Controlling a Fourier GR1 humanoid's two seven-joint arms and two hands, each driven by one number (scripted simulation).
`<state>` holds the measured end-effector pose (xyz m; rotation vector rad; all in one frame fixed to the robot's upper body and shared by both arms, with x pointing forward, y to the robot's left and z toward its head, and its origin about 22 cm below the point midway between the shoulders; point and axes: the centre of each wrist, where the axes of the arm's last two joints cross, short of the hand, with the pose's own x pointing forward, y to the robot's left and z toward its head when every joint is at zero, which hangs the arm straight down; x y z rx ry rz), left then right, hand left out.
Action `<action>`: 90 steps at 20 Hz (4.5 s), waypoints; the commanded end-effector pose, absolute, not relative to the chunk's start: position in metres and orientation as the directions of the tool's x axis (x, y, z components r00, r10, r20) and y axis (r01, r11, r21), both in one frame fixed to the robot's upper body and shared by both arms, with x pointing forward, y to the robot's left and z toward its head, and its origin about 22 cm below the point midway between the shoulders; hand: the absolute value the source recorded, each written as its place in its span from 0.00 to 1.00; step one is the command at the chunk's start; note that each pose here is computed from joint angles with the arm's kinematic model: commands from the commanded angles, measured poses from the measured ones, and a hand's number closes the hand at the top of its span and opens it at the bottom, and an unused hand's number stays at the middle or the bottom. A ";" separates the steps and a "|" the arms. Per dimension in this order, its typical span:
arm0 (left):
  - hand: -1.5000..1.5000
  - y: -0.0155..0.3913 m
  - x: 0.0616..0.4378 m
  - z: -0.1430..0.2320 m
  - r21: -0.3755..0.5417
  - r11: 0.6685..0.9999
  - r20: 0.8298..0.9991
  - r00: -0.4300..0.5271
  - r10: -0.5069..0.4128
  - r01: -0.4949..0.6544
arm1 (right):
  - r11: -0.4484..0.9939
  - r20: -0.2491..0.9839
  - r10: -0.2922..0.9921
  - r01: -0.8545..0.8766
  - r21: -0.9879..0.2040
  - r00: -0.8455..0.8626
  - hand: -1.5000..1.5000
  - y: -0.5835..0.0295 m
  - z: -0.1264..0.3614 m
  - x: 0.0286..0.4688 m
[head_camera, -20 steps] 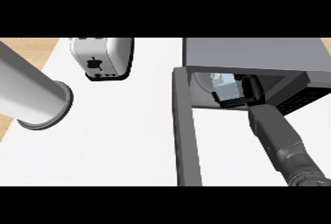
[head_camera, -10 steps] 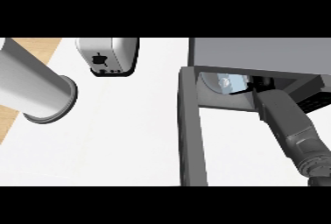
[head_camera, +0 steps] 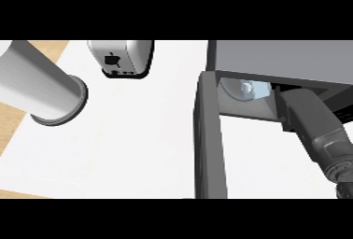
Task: Pick up the milk, place it into the microwave and close the microwave
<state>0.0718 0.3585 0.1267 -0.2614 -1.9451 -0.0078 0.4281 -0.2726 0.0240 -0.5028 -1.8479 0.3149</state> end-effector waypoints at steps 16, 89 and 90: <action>0.00 0.363 0.087 0.137 -0.071 0.969 0.914 -0.374 0.159 0.238 | 0.820 0.812 0.544 0.344 -0.458 -0.214 1.00 -0.295 0.047 0.435; 0.00 0.290 0.147 0.060 -0.022 0.824 0.983 -0.140 0.122 0.567 | 0.982 0.962 -0.100 -0.178 0.055 -0.256 0.00 -0.218 -0.021 0.410; 0.00 0.285 0.138 0.048 -0.036 0.817 0.982 -0.131 0.135 0.576 | 0.982 0.965 -0.119 -0.171 0.080 -0.235 0.00 -0.215 -0.033 0.401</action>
